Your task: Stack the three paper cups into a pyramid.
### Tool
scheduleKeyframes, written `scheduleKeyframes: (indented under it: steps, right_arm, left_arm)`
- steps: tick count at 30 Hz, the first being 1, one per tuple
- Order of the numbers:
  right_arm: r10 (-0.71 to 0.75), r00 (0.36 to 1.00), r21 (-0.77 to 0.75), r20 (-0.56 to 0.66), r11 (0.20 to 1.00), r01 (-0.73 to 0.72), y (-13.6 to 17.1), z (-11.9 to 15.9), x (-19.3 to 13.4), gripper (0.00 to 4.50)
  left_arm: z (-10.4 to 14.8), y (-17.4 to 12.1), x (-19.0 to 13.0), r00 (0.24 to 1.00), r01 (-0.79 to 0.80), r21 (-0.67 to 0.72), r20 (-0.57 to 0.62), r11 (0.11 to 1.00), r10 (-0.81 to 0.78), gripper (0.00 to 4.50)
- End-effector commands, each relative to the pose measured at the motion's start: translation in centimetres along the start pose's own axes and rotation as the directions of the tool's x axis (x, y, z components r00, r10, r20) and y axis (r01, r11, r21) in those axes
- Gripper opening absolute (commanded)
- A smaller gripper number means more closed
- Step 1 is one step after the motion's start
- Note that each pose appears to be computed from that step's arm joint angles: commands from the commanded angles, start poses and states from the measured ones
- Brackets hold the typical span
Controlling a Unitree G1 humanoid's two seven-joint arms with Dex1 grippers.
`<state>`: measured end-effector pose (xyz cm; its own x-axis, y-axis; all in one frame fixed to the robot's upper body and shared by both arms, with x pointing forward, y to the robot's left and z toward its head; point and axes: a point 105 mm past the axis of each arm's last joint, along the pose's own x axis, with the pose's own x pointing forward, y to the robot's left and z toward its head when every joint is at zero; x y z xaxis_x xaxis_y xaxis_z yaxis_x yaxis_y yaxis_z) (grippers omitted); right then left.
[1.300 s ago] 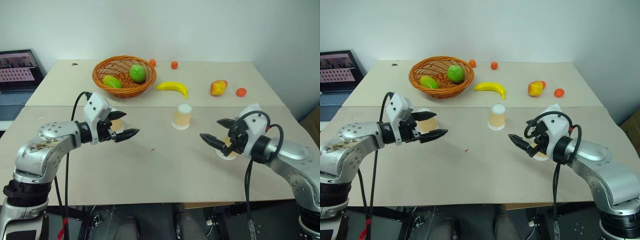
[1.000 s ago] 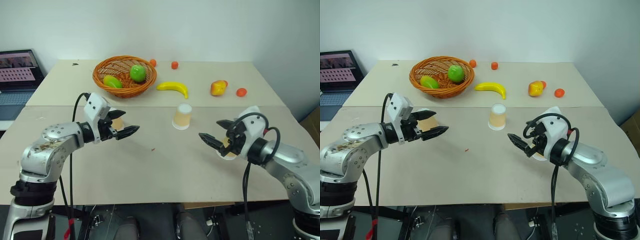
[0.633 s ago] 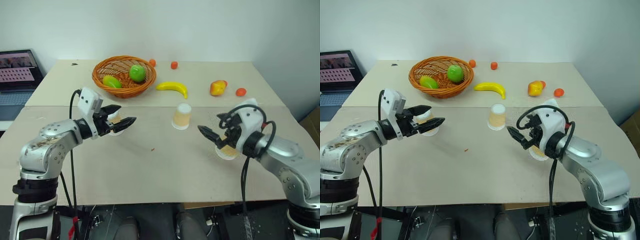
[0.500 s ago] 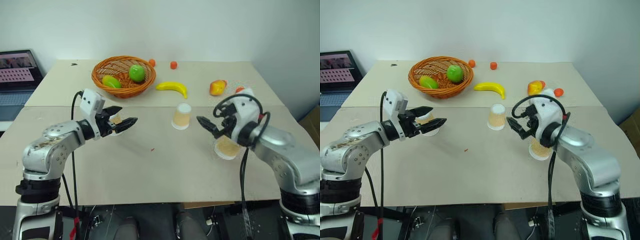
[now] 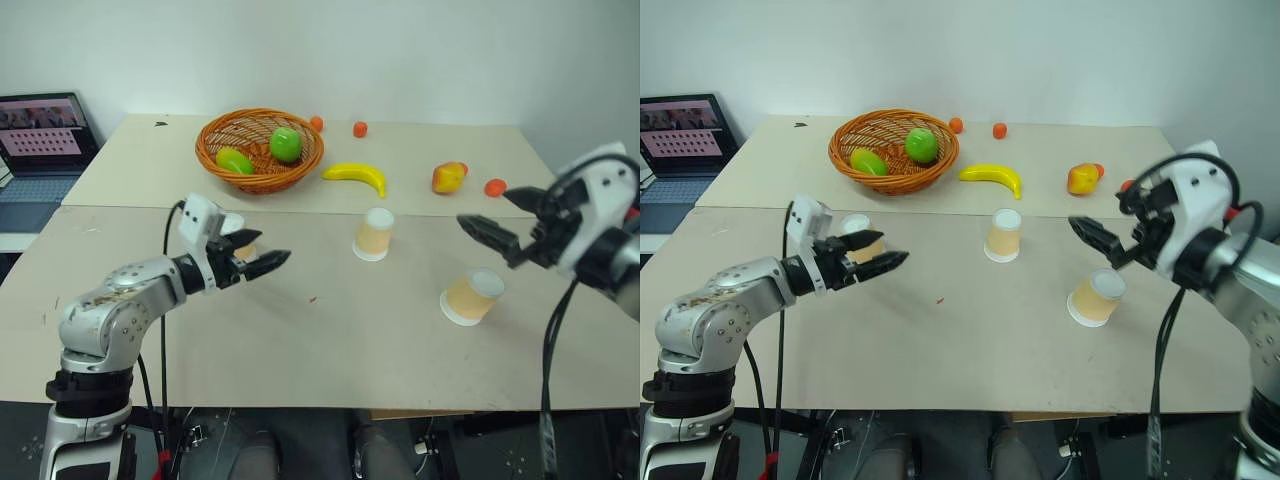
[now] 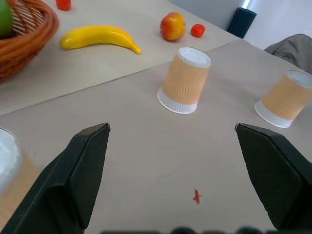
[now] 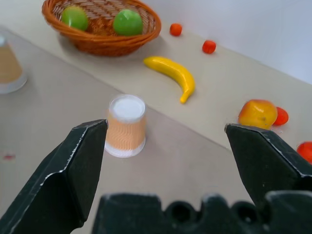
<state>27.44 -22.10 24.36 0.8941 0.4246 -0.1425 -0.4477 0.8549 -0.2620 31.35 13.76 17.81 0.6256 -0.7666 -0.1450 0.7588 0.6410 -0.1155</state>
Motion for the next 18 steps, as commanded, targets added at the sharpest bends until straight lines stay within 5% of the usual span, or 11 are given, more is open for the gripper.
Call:
scheduleKeyframes:
  steps: [1,11,18]
  right_arm:
    - [-0.047,0.996,-0.005,0.071,0.999,0.047,0.0,-1.3,-2.1,4.5]
    - [-0.152,0.988,0.109,-0.007,0.982,0.152,-0.2,-9.1,-4.4,4.5]
    - [-0.132,0.991,0.122,0.004,0.984,0.131,0.0,-10.8,-2.7,4.5]
  left_arm:
    - [1.5,-1.2,0.2,0.997,0.064,0.023,0.04,0.998,-0.065,4.39]
    - [2.8,-2.9,1.1,0.986,0.161,0.026,0.041,0.987,-0.162,4.39]
    - [3.9,-3.6,0.5,0.973,0.23,0.125,-0.021,0.965,-0.229,4.39]
